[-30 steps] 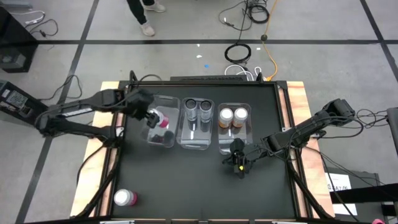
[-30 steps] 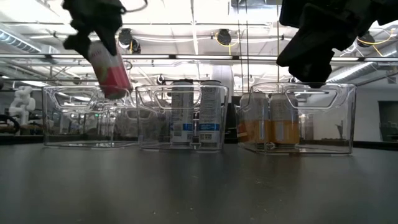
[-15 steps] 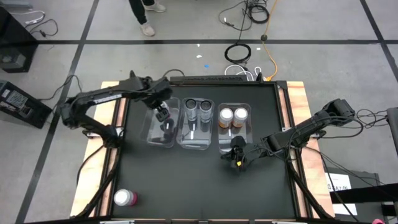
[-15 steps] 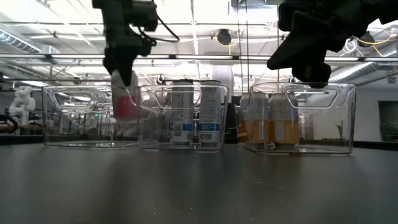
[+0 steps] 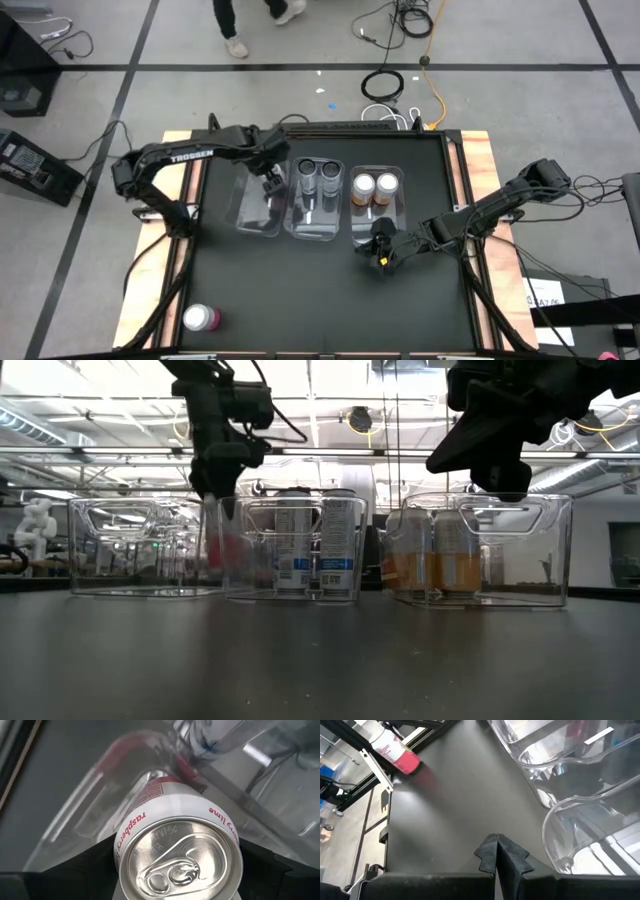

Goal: Sort soda cans
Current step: Put the top pink-white soda can into the left transparent bin

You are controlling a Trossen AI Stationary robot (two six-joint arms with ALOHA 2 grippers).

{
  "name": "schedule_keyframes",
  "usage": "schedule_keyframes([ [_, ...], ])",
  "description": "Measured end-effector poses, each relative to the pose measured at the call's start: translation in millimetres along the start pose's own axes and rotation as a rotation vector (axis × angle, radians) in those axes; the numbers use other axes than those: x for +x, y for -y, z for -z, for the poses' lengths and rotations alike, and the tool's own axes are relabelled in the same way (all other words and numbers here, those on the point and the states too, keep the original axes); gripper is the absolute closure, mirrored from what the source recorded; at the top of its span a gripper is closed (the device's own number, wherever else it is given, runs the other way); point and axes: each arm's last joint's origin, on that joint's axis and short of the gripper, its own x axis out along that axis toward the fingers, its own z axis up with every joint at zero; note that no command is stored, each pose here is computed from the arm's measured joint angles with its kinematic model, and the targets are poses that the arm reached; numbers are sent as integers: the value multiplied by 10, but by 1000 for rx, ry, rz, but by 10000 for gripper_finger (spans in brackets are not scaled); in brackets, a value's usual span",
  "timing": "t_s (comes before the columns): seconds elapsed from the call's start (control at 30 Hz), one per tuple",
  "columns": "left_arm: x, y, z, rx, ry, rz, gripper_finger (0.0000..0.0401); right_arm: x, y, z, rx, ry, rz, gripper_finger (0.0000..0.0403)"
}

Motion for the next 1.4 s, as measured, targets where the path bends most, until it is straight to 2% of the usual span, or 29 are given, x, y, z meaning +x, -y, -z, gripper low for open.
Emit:
schedule_keyframes([
  [0.37, 279, 15, -77, 9, -75, -3, 67, 0, 4, -2, 0, 9, 11, 403],
  [0.53, 282, 18, -118, 5, -33, -1, 66, 0, 5, -1, 0, 8, 11, 403],
  [1.4, 280, 29, -127, -23, -17, -2, 64, 0, 5, -1, 21, 9, 11, 403],
])
